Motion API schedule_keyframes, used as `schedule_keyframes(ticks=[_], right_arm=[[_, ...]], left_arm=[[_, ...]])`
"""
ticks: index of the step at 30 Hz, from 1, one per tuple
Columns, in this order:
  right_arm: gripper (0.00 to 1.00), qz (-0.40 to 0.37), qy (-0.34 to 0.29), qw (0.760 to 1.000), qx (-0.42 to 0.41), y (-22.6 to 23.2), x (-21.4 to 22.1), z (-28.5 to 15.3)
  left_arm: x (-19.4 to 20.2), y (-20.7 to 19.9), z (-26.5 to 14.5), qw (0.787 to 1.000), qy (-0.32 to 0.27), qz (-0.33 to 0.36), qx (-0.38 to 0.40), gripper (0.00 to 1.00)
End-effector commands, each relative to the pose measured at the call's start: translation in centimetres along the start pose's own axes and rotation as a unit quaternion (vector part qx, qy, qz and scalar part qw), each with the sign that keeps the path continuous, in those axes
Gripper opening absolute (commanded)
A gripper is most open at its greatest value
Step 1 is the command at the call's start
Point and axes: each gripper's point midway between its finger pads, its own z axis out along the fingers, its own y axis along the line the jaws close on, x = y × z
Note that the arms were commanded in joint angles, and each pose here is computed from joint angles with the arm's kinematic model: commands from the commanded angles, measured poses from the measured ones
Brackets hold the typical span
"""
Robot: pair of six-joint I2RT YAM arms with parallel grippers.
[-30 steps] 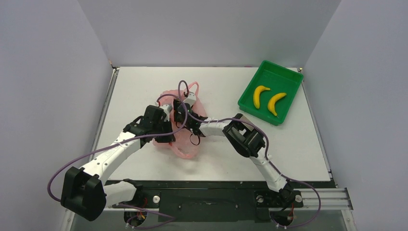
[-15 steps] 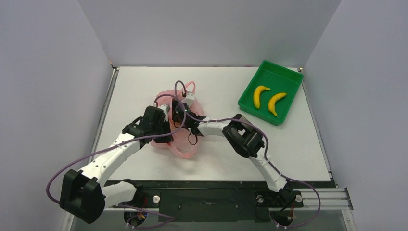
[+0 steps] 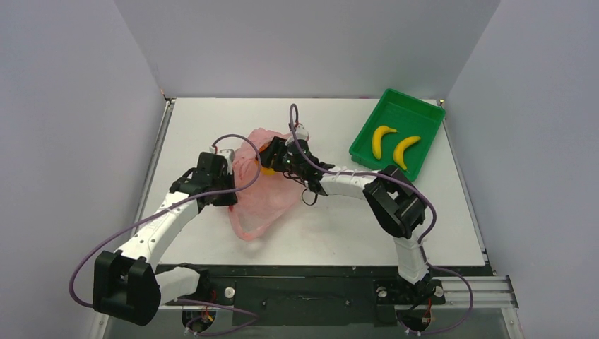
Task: Take the fake fruits out of the plastic bag
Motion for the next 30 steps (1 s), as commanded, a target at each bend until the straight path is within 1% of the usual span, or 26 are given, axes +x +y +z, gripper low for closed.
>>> schedule_keyframes(ticks=[1, 4, 5, 10, 11, 15, 18, 24, 27, 30], right_arm=[[0.0, 0.002, 0.036, 0.997, -0.074, 3.3, 1.1, -1.9], [0.0, -0.013, 0.057, 0.995, -0.078, 2.9, 2.1, -2.6], [0.0, -0.019, 0.075, 0.994, -0.081, 2.9, 2.8, -2.9], [0.01, -0.067, 0.123, 0.985, -0.104, 3.4, 4.3, -4.3], [0.01, -0.068, 0.135, 0.982, -0.112, 3.5, 4.7, -4.7], [0.0, -0.079, 0.148, 0.977, -0.135, 4.1, 5.0, -6.1], [0.0, -0.087, 0.137, 0.976, -0.145, 5.0, 3.6, -7.7], [0.0, -0.131, 0.102, 0.975, -0.147, 5.5, 0.3, -11.4], [0.0, -0.162, 0.068, 0.973, -0.152, 5.9, -1.3, -14.0], [0.0, -0.176, 0.004, 0.977, -0.12, 5.2, -4.0, -15.7]], left_arm=[[-2.4, -0.5, 0.5, 0.999, -0.03, 0.04, 0.017, 0.0], [-2.7, -0.7, 0.7, 0.998, -0.031, 0.05, 0.024, 0.0], [-2.9, -0.8, 0.7, 0.998, -0.039, 0.05, 0.029, 0.0], [-3.4, -0.6, 0.4, 0.996, -0.061, 0.03, 0.05, 0.0], [-3.5, -0.4, 0.2, 0.996, -0.067, 0.028, 0.049, 0.0], [-3.5, 0.5, -0.2, 0.996, -0.08, 0.027, 0.028, 0.0], [-3.8, 0.8, -0.2, 0.996, -0.083, 0.026, 0.019, 0.0], [-3.6, 0.9, 0.0, 0.997, -0.076, 0.023, 0.021, 0.0], [-3.5, 0.8, 0.0, 0.997, -0.073, 0.023, 0.026, 0.0], [-3.4, 0.6, 0.0, 0.997, -0.07, 0.023, 0.029, 0.0]])
